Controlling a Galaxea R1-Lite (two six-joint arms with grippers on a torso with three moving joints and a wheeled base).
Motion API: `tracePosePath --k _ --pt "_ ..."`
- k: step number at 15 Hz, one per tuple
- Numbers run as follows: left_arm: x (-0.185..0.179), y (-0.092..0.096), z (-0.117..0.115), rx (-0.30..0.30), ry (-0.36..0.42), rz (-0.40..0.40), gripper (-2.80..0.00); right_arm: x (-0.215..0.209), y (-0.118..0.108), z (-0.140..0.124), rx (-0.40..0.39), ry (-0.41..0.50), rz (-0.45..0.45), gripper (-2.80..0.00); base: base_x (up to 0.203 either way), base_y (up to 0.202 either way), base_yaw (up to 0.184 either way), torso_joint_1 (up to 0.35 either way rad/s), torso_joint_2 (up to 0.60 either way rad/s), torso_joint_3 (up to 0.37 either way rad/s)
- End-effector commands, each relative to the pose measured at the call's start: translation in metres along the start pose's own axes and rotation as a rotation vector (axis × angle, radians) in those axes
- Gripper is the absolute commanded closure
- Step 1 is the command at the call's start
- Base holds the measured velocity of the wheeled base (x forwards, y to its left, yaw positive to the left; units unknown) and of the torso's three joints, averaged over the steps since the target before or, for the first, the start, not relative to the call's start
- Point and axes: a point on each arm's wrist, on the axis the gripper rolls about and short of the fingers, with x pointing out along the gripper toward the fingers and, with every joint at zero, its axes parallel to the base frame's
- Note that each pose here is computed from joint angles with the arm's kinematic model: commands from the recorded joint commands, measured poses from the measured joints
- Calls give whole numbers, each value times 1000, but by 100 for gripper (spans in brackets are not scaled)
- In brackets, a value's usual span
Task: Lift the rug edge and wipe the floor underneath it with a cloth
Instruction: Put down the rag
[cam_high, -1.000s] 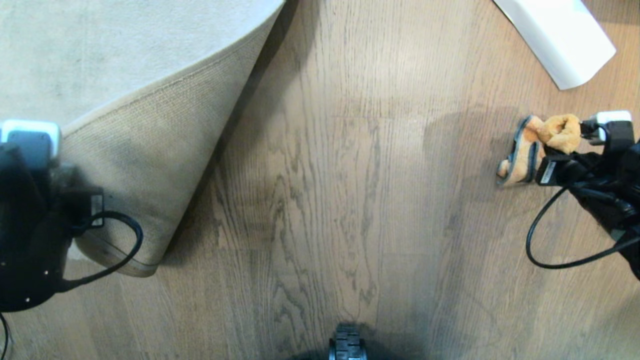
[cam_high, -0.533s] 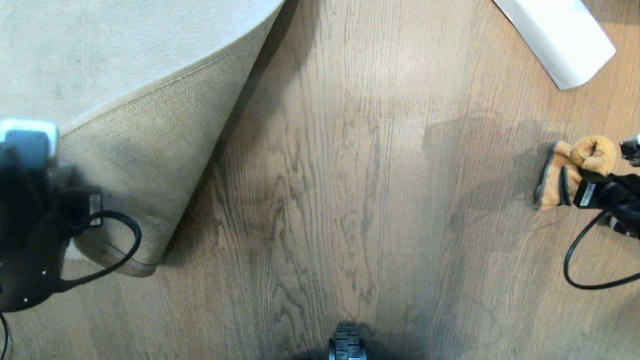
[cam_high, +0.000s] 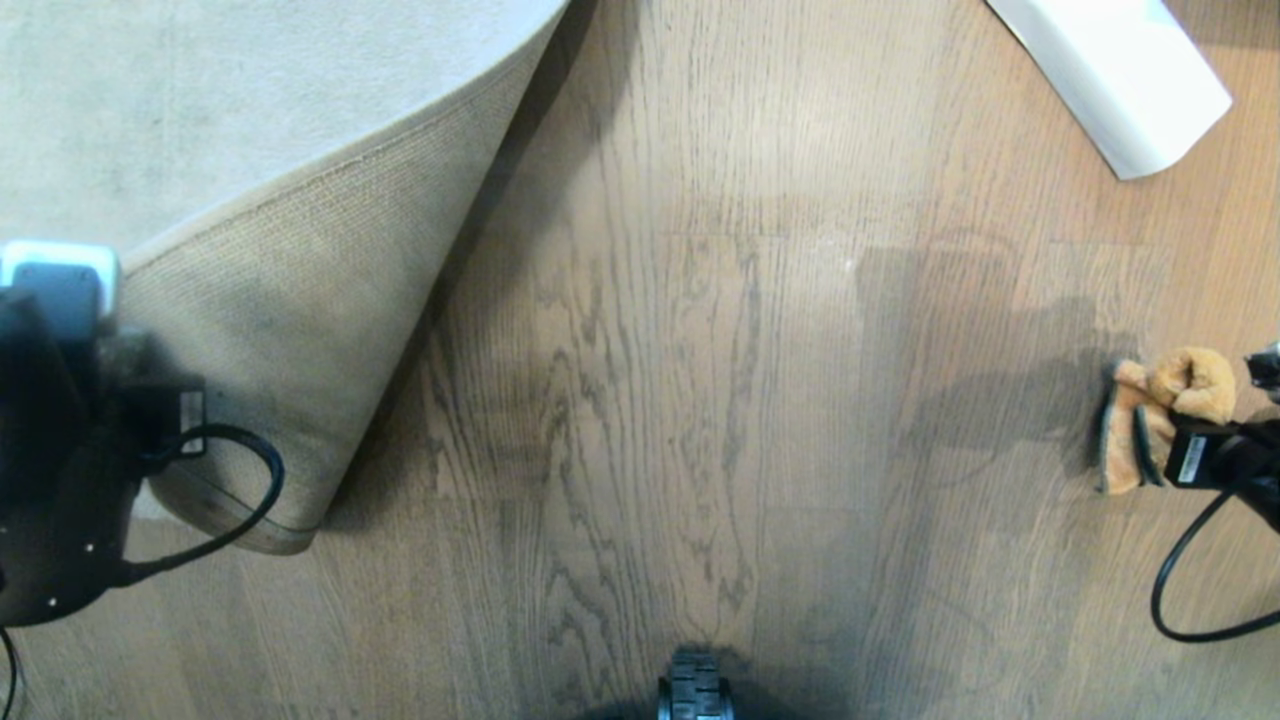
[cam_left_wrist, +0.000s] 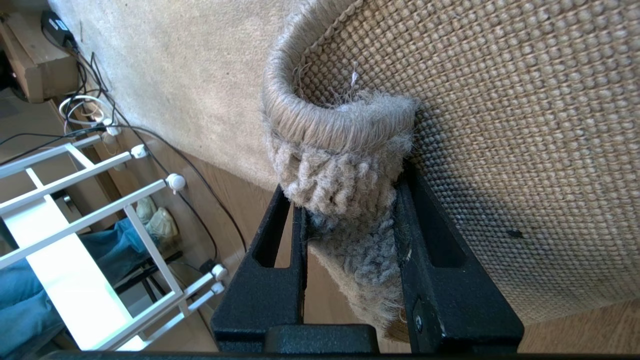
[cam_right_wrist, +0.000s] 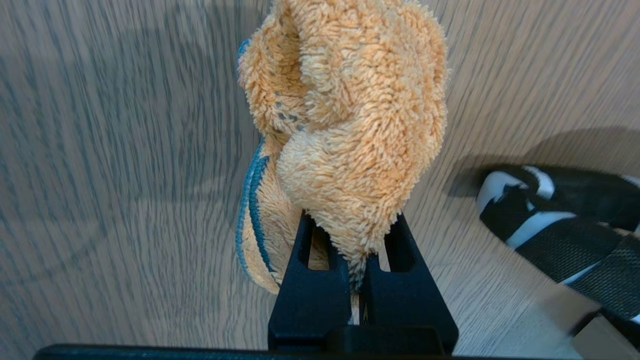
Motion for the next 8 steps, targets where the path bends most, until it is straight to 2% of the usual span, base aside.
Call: tracePosePath --k 1,4,8 --pt "0 0 0 0 0 6 0 3 1 -7 1 24 7 0 0 0 0 0 0 0" --pt "1 0 0 0 1 9 0 9 2 -9 0 -18 67 0 0 0 0 0 0 0" --pt "1 0 0 2 4 11 0 13 4 -16 2 1 88 0 0 0 0 0 0 0"
